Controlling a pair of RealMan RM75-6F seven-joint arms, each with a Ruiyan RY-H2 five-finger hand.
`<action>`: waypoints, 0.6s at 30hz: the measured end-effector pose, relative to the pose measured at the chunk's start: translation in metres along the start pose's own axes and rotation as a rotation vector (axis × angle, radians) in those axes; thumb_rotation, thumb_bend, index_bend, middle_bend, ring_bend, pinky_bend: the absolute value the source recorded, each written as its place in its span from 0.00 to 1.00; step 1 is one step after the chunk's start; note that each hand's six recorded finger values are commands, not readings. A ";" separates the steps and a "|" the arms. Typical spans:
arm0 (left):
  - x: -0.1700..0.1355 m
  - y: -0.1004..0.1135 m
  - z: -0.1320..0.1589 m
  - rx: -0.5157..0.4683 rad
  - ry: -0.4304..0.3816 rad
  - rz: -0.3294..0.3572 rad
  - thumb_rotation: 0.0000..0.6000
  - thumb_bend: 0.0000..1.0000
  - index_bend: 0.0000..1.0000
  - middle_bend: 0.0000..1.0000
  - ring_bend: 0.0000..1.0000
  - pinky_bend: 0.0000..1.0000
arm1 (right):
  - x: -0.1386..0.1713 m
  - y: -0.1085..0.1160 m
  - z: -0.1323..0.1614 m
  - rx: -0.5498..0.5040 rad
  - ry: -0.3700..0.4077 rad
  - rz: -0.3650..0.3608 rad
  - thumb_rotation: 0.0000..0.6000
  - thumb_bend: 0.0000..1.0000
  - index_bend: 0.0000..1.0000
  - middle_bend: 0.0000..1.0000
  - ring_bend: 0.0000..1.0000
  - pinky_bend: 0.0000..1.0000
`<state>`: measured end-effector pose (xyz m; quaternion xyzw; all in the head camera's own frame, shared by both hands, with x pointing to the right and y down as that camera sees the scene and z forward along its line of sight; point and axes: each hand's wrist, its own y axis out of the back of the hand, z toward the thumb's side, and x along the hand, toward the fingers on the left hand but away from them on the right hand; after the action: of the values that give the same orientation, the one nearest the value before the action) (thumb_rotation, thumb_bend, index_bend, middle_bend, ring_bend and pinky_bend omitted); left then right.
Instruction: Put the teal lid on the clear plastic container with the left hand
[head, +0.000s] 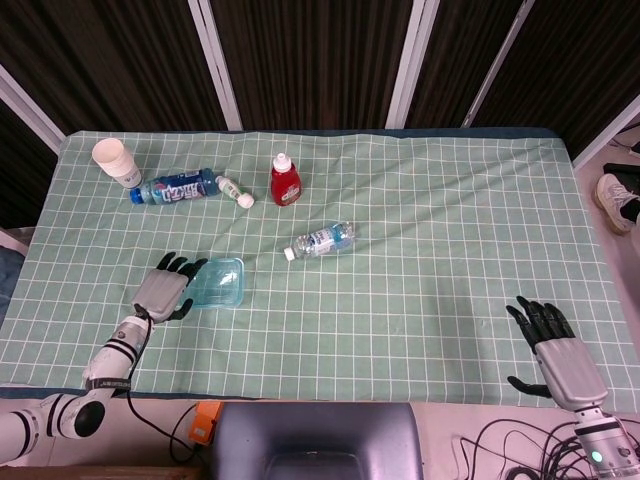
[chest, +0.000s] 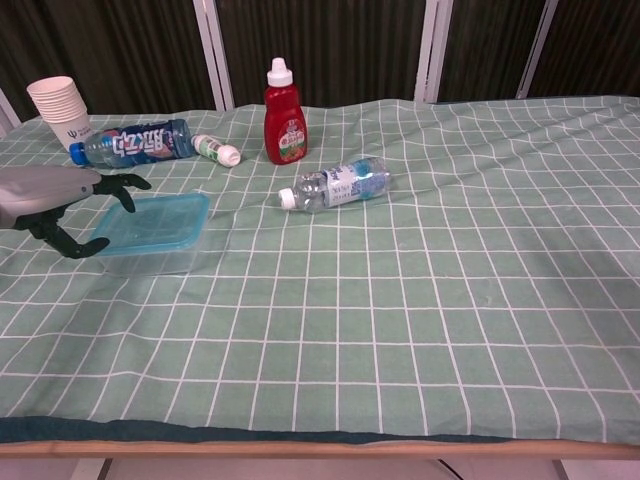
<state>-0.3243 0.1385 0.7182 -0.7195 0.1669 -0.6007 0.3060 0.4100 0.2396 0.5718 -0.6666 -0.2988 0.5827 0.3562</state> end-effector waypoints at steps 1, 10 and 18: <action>0.000 0.002 0.000 0.002 -0.002 0.009 1.00 0.30 0.00 0.23 0.10 0.01 | 0.000 0.000 0.000 -0.001 0.000 -0.001 1.00 0.19 0.00 0.00 0.00 0.00; -0.009 0.036 0.009 0.016 -0.042 0.174 1.00 0.30 0.00 0.01 0.00 0.00 | 0.001 0.001 -0.001 -0.001 0.000 -0.003 1.00 0.19 0.00 0.00 0.00 0.00; -0.093 0.051 0.006 -0.006 -0.094 0.414 1.00 0.30 0.00 0.00 0.00 0.00 | 0.001 -0.002 0.001 0.012 0.005 0.010 1.00 0.19 0.00 0.00 0.00 0.00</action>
<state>-0.3324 0.1579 0.6138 -0.6980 0.2984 -0.4903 0.4281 0.4087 0.2423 0.5730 -0.6674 -0.2910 0.5844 0.3582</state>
